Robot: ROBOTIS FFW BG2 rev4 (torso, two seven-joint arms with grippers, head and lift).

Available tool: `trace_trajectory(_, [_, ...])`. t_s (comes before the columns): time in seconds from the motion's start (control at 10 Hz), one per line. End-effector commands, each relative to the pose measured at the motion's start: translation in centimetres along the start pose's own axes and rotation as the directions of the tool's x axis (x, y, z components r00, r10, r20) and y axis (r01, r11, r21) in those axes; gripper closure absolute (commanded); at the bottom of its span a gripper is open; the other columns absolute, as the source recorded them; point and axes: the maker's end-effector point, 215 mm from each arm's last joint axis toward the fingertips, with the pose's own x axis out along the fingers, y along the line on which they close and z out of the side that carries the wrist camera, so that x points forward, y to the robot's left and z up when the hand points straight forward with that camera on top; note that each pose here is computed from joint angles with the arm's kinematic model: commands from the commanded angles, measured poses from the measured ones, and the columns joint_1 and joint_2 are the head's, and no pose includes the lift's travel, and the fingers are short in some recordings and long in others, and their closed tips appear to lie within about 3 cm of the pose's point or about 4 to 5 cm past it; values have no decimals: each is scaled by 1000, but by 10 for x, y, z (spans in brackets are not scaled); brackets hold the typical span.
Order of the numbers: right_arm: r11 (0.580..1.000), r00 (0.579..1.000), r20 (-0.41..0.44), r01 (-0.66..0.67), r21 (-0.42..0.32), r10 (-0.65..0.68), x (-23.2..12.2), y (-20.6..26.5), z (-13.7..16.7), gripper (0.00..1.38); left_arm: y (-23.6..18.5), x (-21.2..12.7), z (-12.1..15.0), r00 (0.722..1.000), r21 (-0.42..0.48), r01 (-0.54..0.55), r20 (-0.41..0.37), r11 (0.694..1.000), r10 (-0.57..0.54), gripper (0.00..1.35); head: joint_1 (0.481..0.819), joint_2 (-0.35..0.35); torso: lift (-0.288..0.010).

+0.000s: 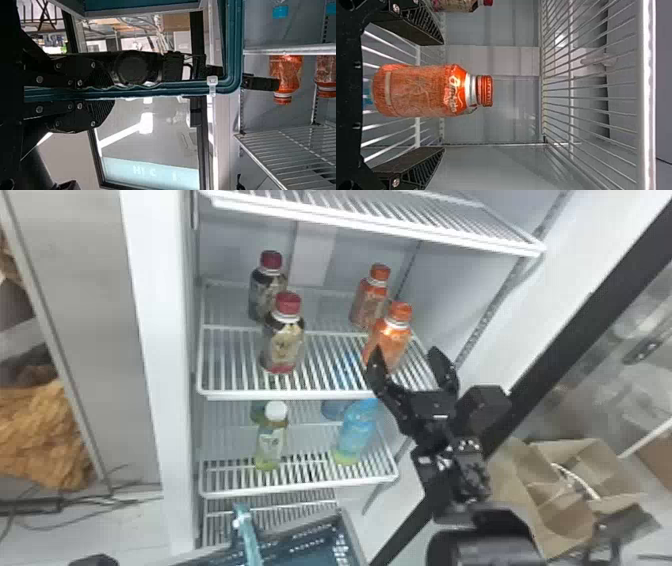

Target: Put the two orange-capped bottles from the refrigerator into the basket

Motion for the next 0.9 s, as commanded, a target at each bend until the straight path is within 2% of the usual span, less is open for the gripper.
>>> trace_trajectory(0.0, [1000,1000,0,6,-9,-6,16,-4,-4,108,0,0,0,1000,0,0,1,1000,0,1207,695,-350,-40])
trace_trajectory(0.4, [1000,1000,7,-10,-14,11,42,3,-8,127,0,0,0,1000,0,0,1,1000,0,1207,695,-350,-40])
trace_trajectory(0.5, [1000,999,31,-19,-12,19,46,7,3,300,0,0,0,1000,0,0,1,1000,0,1207,695,-350,-40])
trace_trajectory(0.6, [1000,999,38,-20,-14,20,46,9,6,713,0,0,0,1000,0,0,1,1000,0,1207,695,-350,-40])
trace_trajectory(0.7, [1000,999,30,-18,-13,18,43,8,2,868,0,0,0,1000,0,2,1,1000,-2,1207,695,-350,-40])
trace_trajectory(0.8, [1000,999,31,-15,-14,16,41,7,2,869,0,-1,0,1000,-2,0,3,1000,0,1207,695,-350,-40])
